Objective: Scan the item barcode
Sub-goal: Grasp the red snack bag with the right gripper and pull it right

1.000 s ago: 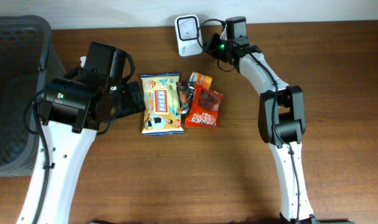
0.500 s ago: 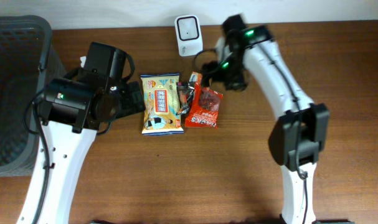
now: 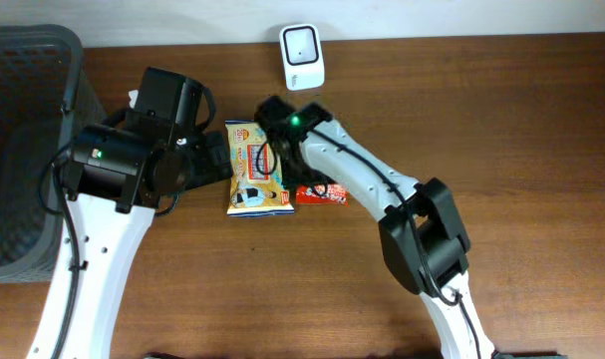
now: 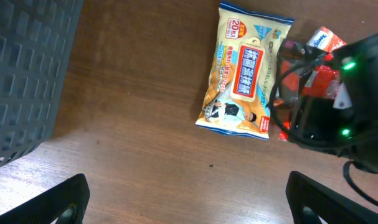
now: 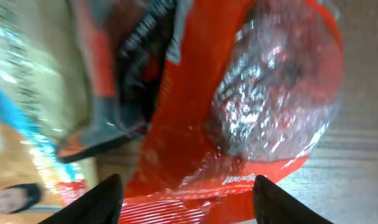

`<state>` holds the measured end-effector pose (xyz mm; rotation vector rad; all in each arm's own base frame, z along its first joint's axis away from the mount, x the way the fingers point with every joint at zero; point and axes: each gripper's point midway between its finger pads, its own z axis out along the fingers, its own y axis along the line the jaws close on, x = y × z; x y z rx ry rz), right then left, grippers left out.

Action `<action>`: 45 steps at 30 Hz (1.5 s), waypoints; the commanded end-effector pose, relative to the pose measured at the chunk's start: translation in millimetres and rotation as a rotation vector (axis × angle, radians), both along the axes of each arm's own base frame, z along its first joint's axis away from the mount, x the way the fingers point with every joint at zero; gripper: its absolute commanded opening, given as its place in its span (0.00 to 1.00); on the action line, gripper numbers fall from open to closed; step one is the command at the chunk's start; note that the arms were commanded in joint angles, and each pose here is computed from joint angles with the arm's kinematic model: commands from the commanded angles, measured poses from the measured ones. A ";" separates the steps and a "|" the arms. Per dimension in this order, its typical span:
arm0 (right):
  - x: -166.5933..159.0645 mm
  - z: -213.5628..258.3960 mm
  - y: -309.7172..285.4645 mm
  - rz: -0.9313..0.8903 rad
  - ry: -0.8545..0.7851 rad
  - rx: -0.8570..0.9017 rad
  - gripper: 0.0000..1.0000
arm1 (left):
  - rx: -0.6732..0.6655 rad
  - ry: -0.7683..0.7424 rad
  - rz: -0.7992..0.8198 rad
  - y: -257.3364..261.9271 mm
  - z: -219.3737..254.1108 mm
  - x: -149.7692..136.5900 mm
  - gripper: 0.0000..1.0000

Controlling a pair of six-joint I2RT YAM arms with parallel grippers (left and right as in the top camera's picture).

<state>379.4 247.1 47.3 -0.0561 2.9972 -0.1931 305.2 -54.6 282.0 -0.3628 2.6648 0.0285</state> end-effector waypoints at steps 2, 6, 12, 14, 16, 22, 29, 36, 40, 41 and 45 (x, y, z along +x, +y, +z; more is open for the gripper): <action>-7.5 -34.7 -21.4 -0.040 -0.004 -0.086 0.62 | 0.001 -0.011 -0.007 0.4 3.5 -0.3 0.99; 1.0 -31.8 -30.7 -0.064 -0.017 -0.091 0.23 | 0.001 -0.011 -0.007 0.4 3.5 -0.3 0.99; 17.0 10.9 -37.4 -0.074 0.051 0.024 0.04 | 0.001 -0.011 -0.007 0.4 3.5 -0.3 0.99; 20.8 33.4 -27.4 -0.027 0.079 0.126 0.04 | 0.001 -0.011 -0.007 0.4 3.4 -0.4 0.99; 17.7 58.3 -15.3 0.064 0.136 0.266 0.04 | 0.001 -0.011 -0.007 0.4 3.5 -0.3 0.99; 25.7 103.6 -47.8 0.135 0.257 0.752 0.04 | 0.001 -0.011 -0.007 0.4 3.5 -0.3 0.99; 40.0 46.6 -152.5 -0.066 0.248 0.522 0.10 | 0.001 -0.011 -0.007 0.4 3.5 -0.3 0.99; -21.3 43.2 -54.8 0.520 0.283 0.024 0.65 | 0.001 -0.011 -0.007 0.4 3.5 -0.3 0.99; -22.2 40.8 -29.1 0.552 0.178 -0.144 0.65 | 0.000 -0.011 -0.007 0.3 3.3 -0.2 0.99; -21.7 33.5 -28.5 0.537 0.173 -0.145 0.65 | 0.000 -0.011 -0.007 0.3 3.5 -0.3 0.99; -37.8 -3.1 -35.5 0.522 0.226 -0.167 0.63 | 0.001 -0.011 -0.007 0.4 3.5 -0.3 0.99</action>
